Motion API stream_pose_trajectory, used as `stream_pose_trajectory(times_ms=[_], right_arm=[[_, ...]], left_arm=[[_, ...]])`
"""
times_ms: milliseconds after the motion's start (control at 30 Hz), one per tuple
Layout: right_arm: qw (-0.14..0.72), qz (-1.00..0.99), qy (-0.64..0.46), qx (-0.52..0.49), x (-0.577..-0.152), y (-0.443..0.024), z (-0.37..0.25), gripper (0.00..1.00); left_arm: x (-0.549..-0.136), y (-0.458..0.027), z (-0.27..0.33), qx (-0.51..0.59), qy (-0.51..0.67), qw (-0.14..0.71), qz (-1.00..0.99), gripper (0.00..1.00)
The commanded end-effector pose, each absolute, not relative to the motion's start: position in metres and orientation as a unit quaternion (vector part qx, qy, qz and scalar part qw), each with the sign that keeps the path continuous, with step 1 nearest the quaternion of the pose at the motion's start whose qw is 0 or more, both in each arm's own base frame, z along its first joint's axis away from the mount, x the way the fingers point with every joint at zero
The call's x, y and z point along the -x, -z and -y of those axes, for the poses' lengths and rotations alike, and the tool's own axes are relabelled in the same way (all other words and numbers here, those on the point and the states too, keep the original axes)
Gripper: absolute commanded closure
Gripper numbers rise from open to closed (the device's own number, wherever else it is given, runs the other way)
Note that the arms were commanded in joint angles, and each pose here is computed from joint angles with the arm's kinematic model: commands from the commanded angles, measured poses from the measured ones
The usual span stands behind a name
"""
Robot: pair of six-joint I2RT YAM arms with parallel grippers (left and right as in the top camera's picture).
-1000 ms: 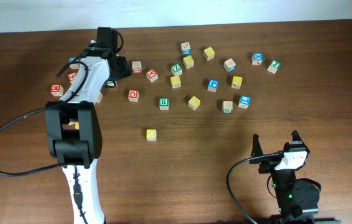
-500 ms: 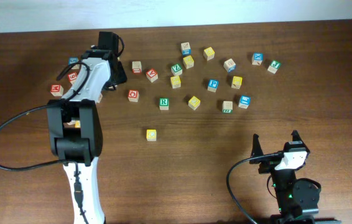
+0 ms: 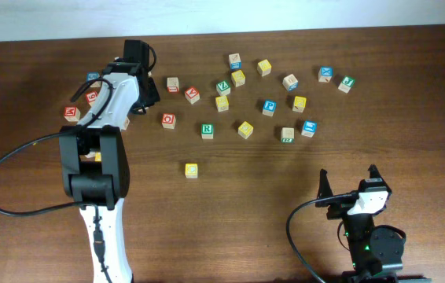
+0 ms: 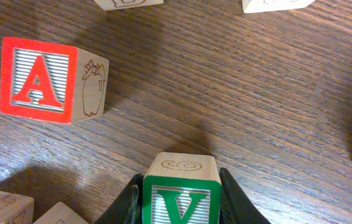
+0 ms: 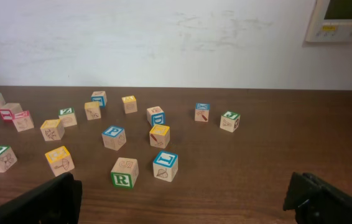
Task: Spell out CVPR
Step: 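Place the green V block to the right of the C block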
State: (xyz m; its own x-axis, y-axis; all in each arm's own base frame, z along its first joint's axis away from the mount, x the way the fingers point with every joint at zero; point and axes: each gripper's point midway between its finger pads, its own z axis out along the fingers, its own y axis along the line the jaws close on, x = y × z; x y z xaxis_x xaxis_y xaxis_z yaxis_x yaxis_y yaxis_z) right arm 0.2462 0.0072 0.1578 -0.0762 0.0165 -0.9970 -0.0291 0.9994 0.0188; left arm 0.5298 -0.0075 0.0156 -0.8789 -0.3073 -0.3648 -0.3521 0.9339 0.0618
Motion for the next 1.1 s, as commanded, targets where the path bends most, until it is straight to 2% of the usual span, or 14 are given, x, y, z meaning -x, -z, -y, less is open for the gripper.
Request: stream_pose_trajectory(times_ms=[0, 133, 233, 400, 467, 567, 767, 867, 967, 1067], right_arm=[[0.678, -0.735, -0.014, 0.004, -0.246, -0.155, -0.006, 0.02], [0.678, -0.735, -0.014, 0.004, -0.246, -0.155, -0.006, 0.02], [0.678, -0.735, -0.014, 0.004, -0.246, -0.155, -0.006, 0.02], [0.678, -0.735, -0.014, 0.004, -0.246, -0.155, -0.006, 0.02], [0.678, -0.735, -0.014, 0.004, -0.246, -0.155, -0.006, 0.02], [0.678, -0.735, -0.014, 0.004, -0.246, -0.155, -0.006, 0.02], [0.678, -0.735, -0.014, 0.004, -0.246, -0.155, -0.006, 0.02], [0.678, -0.735, -0.014, 0.004, -0.246, -0.155, -0.006, 0.02], [0.678, -0.735, -0.014, 0.004, -0.246, -0.155, -0.006, 0.02], [0.678, -0.735, -0.014, 0.004, -0.246, -0.155, -0.006, 0.02]], left_arm=[[-0.531, -0.010, 0.005, 0.173, -0.061, 0.173, -0.968, 0.77], [-0.534, -0.044, 0.017, 0.169, -0.021, 0.195, -0.966, 0.78], [-0.524, -0.085, 0.049, 0.151, 0.074, 0.191, -0.967, 0.78], [-0.470, -0.121, 0.105, 0.116, 0.183, 0.104, -0.971, 0.79], [-0.434, -0.120, 0.131, 0.104, 0.212, 0.031, -0.971, 0.81], [-0.377, -0.116, 0.169, 0.060, 0.181, -0.061, -0.980, 0.79], [-0.303, -0.083, 0.210, -0.056, 0.050, -0.117, -0.990, 0.80], [-0.302, -0.055, 0.222, -0.055, 0.044, -0.095, -0.993, 0.81], [-0.325, -0.049, 0.214, -0.049, 0.012, -0.042, -0.998, 0.79], [-0.329, -0.040, 0.211, -0.040, 0.000, -0.025, -0.999, 0.79]])
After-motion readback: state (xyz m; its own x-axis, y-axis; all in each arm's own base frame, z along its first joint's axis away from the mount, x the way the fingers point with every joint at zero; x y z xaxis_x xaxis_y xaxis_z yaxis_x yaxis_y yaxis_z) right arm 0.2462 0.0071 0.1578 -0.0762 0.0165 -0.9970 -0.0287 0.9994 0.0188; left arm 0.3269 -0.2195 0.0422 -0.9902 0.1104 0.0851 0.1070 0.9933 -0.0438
